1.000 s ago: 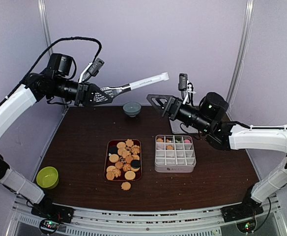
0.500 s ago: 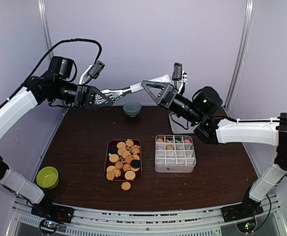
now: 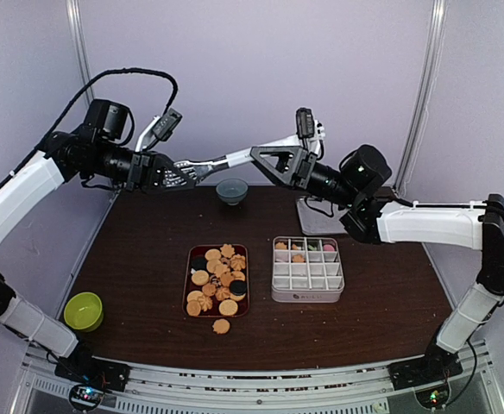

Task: Pack the cookies
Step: Pass from the left arm to the right

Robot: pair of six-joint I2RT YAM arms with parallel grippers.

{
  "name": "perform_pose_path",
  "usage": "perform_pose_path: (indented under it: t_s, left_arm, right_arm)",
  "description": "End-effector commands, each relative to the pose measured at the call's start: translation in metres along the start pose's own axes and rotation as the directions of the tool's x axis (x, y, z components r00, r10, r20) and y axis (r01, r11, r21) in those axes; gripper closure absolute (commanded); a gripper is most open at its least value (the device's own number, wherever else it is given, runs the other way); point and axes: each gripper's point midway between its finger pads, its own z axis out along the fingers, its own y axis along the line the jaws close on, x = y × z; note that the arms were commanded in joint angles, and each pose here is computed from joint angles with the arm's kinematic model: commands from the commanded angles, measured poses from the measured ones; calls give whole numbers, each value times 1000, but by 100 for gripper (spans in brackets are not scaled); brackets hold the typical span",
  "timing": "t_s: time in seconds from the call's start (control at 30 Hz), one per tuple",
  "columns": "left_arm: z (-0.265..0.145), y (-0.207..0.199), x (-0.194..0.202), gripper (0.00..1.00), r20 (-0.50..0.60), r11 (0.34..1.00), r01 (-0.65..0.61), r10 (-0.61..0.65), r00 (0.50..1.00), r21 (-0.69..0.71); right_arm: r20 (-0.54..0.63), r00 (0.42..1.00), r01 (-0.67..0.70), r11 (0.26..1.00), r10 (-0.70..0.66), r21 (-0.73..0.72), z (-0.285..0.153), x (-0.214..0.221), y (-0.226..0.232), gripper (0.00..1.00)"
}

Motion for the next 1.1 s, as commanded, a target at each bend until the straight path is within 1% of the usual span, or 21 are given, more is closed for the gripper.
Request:
perform_pose_path:
  t_s: [0.0, 0.1, 0.2, 0.33, 0.53, 0.67, 0.97, 1.07]
  left_arm:
    - [-8, -14, -11, 100, 20, 995, -95, 95, 995, 13]
    - [-9, -15, -11, 100, 17, 995, -104, 103, 994, 10]
    - [-8, -14, -10, 100, 14, 995, -101, 101, 995, 11]
    - [-7, -12, -8, 100, 11, 996, -92, 92, 996, 12]
    - [-6, -9, -7, 100, 7, 996, -93, 93, 996, 3]
    - [-7, -8, -6, 100, 5, 995, -102, 102, 995, -11]
    - [-7, -6, -4, 100, -1, 995, -102, 102, 995, -23]
    - [-6, -4, -2, 100, -3, 995, -95, 95, 995, -23]
  right_arm:
    - [-89, 996, 19, 996, -27, -88, 4, -1, 21, 42]
    - [-109, 994, 19, 997, -27, -79, 3, 0, 18, 45]
    - [-101, 994, 23, 997, -30, -77, 3, -3, 18, 50]
    - [-66, 997, 23, 997, -27, -74, 5, -10, 16, 54]
    - [14, 1000, -13, 995, 14, -98, 6, -19, 12, 60]
    - [69, 997, -21, 993, 29, -119, 6, -28, 14, 59]
    - [102, 994, -17, 998, 23, -60, 7, -27, 4, 57]
    - [119, 993, -10, 998, 17, -61, 6, -30, 6, 53]
